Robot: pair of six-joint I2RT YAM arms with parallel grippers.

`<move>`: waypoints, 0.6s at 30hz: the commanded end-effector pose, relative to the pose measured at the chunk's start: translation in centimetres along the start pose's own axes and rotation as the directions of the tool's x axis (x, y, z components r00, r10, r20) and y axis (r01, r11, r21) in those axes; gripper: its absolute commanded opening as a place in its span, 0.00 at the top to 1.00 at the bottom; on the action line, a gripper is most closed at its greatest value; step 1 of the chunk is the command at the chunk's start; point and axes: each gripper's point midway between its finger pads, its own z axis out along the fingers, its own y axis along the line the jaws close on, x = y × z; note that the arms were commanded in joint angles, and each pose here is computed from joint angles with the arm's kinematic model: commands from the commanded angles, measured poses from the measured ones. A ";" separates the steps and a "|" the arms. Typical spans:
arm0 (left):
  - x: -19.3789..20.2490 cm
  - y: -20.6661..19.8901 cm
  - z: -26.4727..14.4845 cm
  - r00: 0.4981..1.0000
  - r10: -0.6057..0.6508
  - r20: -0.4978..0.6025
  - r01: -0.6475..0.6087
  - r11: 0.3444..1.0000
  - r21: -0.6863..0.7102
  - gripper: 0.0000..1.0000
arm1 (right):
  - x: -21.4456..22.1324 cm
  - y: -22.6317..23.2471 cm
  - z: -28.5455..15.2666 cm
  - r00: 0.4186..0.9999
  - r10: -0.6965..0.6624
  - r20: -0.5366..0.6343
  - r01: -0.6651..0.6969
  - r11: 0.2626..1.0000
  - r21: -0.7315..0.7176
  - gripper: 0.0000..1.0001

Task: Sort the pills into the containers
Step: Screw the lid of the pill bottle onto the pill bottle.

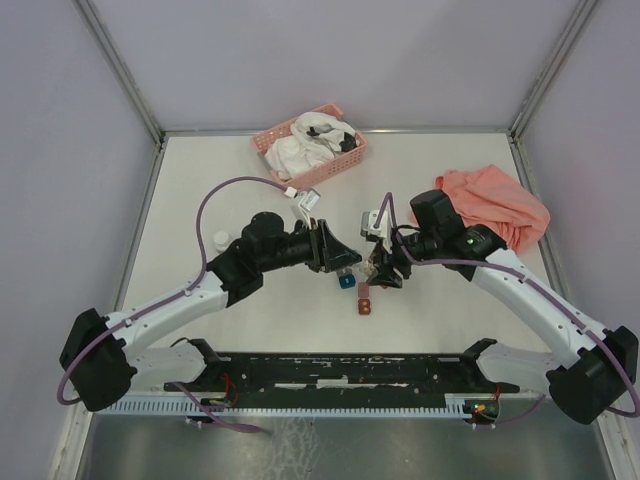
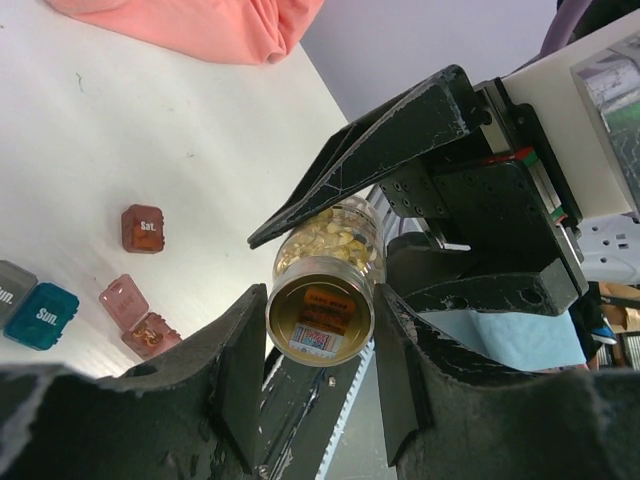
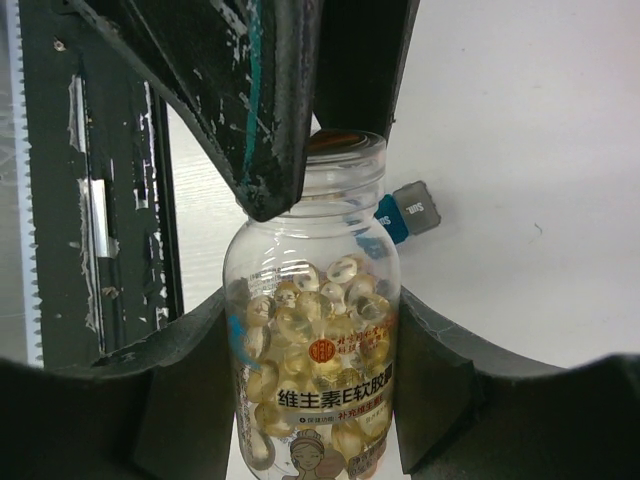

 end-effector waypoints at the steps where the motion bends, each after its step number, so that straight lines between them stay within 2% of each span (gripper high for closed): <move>1: 0.3 -3.3 0.1 0.996 0.075 -0.038 -0.068 0.986 0.153 0.75 | -5.6 0.6 -1.3 0.980 -0.054 0.190 0.063 0.997 -0.039 0.98; 7: 0.6 -4.2 -0.4 0.992 0.121 -0.031 -0.112 0.970 0.216 0.76 | -7.3 1.5 -2.5 0.951 0.055 0.305 -0.012 0.990 -0.142 0.98; 12: 0.9 -5.0 -0.9 0.980 0.194 -0.037 -0.177 0.947 0.269 0.77 | -8.2 2.2 -2.8 0.919 0.170 0.355 -0.080 0.964 -0.252 0.98; 18: 1.1 -5.5 -1.3 0.955 0.288 -0.071 -0.255 0.919 0.299 0.76 | -9.2 3.6 -3.4 0.896 0.211 0.390 -0.056 0.926 -0.372 0.98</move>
